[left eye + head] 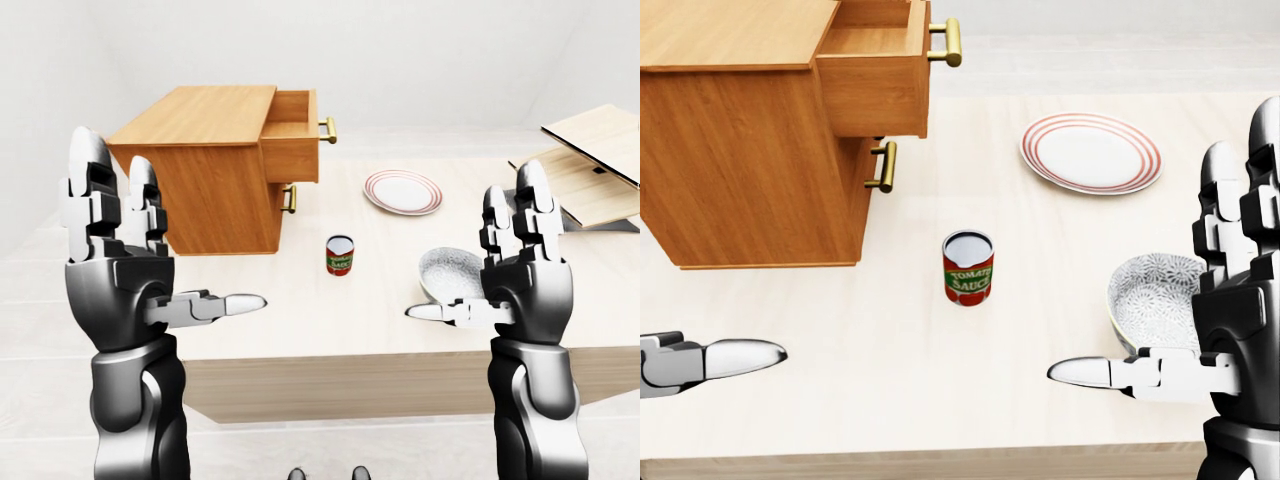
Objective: Close the top drawer of the cabinet.
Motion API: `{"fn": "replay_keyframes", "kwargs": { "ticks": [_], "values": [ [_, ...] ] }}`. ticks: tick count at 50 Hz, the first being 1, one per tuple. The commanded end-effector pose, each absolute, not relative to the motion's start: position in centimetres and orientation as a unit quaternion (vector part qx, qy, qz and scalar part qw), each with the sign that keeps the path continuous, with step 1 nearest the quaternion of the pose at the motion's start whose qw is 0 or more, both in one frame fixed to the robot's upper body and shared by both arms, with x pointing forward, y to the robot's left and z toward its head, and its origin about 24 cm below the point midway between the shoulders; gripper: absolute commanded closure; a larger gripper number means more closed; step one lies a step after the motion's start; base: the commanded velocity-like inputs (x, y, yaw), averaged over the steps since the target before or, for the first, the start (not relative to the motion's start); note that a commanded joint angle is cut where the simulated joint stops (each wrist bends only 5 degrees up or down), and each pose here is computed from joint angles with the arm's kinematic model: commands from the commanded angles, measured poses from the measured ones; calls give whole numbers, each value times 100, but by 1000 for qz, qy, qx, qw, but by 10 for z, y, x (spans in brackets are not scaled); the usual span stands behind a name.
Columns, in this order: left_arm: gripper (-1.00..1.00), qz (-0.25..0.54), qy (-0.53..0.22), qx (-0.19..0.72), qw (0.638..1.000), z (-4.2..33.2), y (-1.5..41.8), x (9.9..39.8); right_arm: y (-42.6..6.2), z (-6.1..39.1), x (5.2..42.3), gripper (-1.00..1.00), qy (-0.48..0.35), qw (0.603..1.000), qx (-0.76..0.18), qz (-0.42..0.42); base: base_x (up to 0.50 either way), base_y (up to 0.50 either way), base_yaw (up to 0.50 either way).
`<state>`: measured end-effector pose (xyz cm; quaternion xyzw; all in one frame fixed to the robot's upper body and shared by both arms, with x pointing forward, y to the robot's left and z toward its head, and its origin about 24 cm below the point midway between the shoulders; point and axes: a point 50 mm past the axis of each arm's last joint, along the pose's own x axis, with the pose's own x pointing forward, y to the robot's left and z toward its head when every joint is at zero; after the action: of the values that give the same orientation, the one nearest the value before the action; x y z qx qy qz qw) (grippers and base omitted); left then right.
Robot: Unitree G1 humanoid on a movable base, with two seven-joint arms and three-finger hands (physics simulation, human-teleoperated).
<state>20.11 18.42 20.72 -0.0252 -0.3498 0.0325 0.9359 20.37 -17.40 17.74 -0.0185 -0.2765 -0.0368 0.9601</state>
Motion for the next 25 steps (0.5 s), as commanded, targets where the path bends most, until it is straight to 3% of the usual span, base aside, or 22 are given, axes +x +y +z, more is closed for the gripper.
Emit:
{"fn": "replay_keyframes", "kwargs": {
  "ticks": [1, 22, 25],
  "values": [
    [-100, 33, -348, -29, 937, 206, 184, 201, -175, 174, 205, -100, -267, 963, -23, -38, 0, 50, 0],
    [-100, 31, -361, -12, 932, 213, 183, 201, -174, 172, 207, -100, -263, 964, -20, -34, 0, 49, 0],
    [-100, 29, -355, -12, 934, 210, 182, 201, -176, 172, 207, -100, -264, 963, -25, -52, 0, 15, 0]
  ]
}}
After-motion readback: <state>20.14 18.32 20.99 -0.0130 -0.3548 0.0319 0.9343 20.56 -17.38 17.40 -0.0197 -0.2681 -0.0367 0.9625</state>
